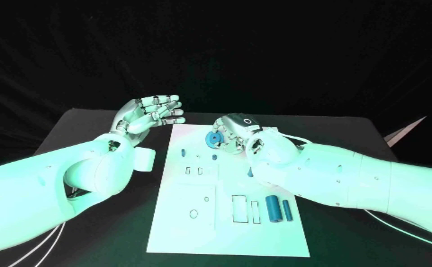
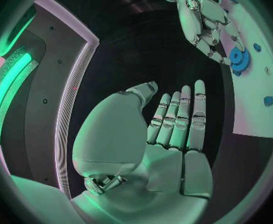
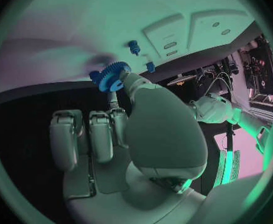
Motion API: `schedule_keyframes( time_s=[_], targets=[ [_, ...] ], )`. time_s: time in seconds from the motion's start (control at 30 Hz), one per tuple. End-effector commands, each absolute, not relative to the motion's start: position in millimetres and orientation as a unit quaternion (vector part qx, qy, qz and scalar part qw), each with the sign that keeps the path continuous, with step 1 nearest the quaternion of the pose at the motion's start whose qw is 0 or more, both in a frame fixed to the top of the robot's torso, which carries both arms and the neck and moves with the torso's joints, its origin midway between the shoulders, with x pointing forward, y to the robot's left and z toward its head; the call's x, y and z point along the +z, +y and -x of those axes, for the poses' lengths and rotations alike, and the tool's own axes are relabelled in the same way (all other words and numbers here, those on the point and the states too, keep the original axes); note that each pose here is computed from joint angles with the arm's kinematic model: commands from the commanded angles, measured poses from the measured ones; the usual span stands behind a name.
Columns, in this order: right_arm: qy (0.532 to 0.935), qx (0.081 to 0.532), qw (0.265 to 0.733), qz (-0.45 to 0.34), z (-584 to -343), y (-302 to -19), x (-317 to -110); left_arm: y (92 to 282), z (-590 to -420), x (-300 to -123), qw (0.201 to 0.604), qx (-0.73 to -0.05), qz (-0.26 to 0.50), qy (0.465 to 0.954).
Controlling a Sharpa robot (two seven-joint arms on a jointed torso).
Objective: Assemble the parts on the task board
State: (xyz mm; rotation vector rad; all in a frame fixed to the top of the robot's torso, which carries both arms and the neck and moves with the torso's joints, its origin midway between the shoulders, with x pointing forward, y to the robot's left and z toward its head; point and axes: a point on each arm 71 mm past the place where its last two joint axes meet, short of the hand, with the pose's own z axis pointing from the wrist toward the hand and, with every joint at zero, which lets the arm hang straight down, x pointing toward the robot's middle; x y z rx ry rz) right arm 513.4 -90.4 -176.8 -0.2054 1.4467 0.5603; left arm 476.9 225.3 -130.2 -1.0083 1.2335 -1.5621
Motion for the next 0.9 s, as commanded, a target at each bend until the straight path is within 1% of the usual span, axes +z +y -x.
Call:
schedule_keyframes(
  time_s=[0.03, 0.23, 0.5, 0.9],
  targets=[
    [0.653, 0.249, 0.708, 0.095, -514.8, -87.8, -178.3, 223.7, -477.0, -129.1, 0.438, -0.631, 0.404, 0.496],
    [0.655, 0.244, 0.709, 0.096, -518.2, -83.4, -182.1, 222.7, -477.0, -129.1, 0.438, -0.632, 0.404, 0.497],
    [0.646, 0.234, 0.719, 0.103, -521.0, -81.3, -183.2, 222.7, -477.2, -129.2, 0.437, -0.631, 0.404, 0.497],
    [0.651, 0.231, 0.715, 0.108, -522.5, -75.4, -185.4, 222.0, -477.1, -129.3, 0.436, -0.632, 0.404, 0.498]
  ],
)
